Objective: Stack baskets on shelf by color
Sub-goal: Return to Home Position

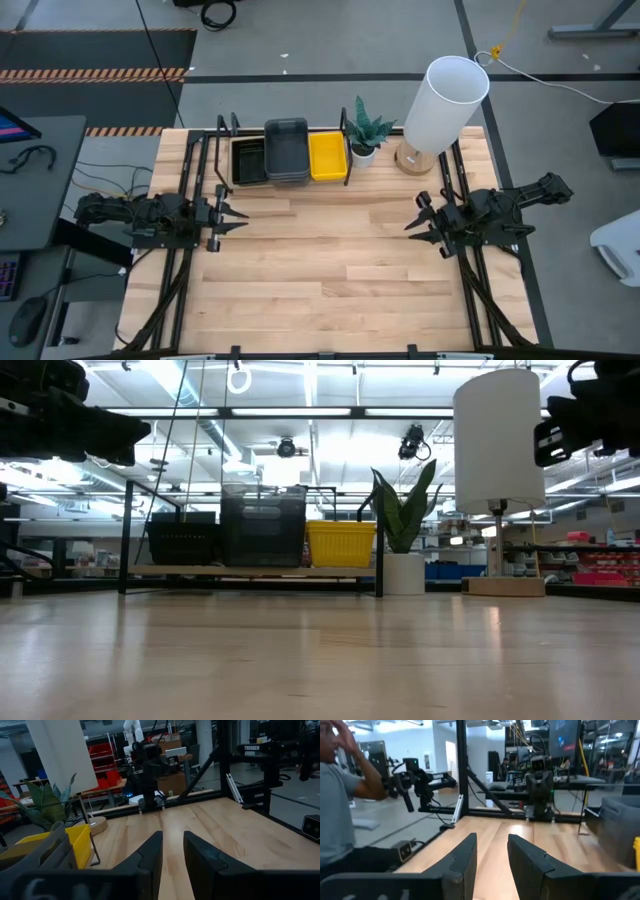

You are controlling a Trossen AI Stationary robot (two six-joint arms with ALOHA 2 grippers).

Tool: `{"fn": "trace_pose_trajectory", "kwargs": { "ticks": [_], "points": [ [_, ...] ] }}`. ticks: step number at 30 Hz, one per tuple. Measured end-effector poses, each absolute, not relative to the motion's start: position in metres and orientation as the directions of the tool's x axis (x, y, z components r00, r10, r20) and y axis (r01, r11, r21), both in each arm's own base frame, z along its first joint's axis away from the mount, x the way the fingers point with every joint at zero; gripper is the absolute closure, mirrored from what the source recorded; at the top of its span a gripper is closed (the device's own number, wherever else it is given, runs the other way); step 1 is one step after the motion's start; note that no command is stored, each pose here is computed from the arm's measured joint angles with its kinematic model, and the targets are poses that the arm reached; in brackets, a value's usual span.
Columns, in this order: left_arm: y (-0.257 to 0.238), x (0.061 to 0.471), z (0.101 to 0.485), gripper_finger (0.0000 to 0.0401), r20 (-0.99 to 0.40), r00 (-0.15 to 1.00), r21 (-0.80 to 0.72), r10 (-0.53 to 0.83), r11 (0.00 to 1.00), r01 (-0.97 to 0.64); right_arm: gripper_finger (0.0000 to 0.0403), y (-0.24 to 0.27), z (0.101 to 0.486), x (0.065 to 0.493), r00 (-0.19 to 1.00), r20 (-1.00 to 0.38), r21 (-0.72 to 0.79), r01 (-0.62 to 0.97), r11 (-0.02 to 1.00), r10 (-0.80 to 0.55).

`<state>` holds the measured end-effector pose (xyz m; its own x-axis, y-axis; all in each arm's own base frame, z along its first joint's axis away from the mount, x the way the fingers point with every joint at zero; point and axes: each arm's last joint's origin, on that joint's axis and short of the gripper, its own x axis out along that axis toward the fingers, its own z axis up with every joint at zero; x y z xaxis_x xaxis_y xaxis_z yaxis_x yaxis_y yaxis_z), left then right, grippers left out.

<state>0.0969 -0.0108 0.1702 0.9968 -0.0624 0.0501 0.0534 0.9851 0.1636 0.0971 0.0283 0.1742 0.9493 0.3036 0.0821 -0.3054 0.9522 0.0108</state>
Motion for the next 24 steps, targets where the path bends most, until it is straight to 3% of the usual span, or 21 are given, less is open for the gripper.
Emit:
{"fn": "trace_pose_trajectory", "kwargs": {
  "ticks": [7,24],
  "points": [
    [-0.0109,0.0969,0.1701,0.0314,0.05,0.997,0.164,-0.062,0.985,0.053,0.0288,0.0271,0.1727,0.0975,0.963,0.066,-0.2,-0.245,0.949,0.263],
    [-0.0109,0.0969,0.17,0.0315,0.049,0.997,0.164,-0.063,0.985,0.054,0.0288,0.0271,0.1734,0.0975,0.962,0.074,-0.151,-0.249,0.957,0.262]
  ]
}}
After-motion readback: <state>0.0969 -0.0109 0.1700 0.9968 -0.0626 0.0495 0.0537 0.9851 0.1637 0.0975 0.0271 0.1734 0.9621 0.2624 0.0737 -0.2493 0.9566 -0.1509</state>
